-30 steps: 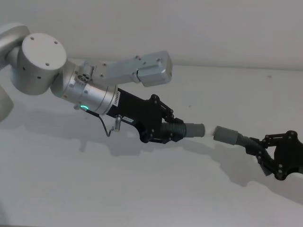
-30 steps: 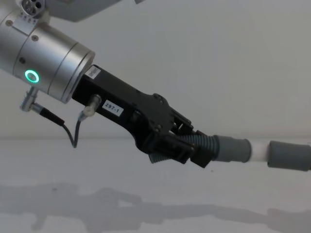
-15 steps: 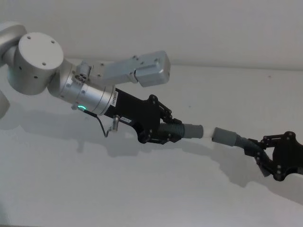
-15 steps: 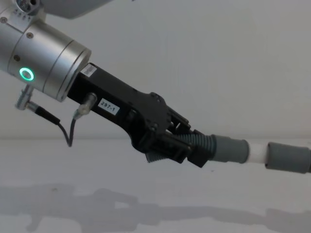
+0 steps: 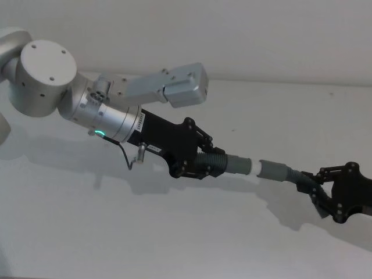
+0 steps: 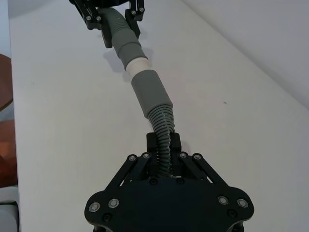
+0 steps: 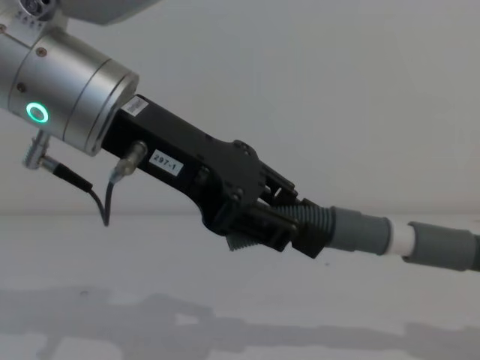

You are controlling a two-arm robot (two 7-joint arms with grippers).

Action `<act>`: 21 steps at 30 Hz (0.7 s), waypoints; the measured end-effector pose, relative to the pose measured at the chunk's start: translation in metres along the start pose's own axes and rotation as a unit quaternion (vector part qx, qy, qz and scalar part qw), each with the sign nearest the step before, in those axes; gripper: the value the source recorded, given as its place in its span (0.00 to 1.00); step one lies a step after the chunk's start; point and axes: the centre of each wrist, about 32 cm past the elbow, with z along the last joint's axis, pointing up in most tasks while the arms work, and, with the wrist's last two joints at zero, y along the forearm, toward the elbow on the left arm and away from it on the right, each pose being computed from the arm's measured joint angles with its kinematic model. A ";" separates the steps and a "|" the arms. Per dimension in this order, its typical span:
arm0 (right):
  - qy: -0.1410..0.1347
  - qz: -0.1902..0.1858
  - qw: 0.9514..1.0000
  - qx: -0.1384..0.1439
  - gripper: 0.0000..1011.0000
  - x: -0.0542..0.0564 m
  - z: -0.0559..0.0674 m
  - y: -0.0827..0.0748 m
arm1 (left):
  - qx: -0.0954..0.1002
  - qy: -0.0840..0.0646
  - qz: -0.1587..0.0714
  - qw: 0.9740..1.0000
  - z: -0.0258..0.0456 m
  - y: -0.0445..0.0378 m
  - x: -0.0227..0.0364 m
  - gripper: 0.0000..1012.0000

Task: Use both hands to pick up one end of the pipe from the table, align the ends, and insert them.

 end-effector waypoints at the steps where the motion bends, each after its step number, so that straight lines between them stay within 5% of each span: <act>1: 0.000 0.001 1.000 0.000 0.15 0.000 0.000 0.000 | 0.000 0.000 -0.001 1.000 0.0000 0.0001 0.0000 0.32; 21: 0.004 0.014 1.000 0.004 0.15 0.001 0.001 0.004 | -0.001 0.001 -0.006 1.000 -0.0012 0.0004 0.0025 0.32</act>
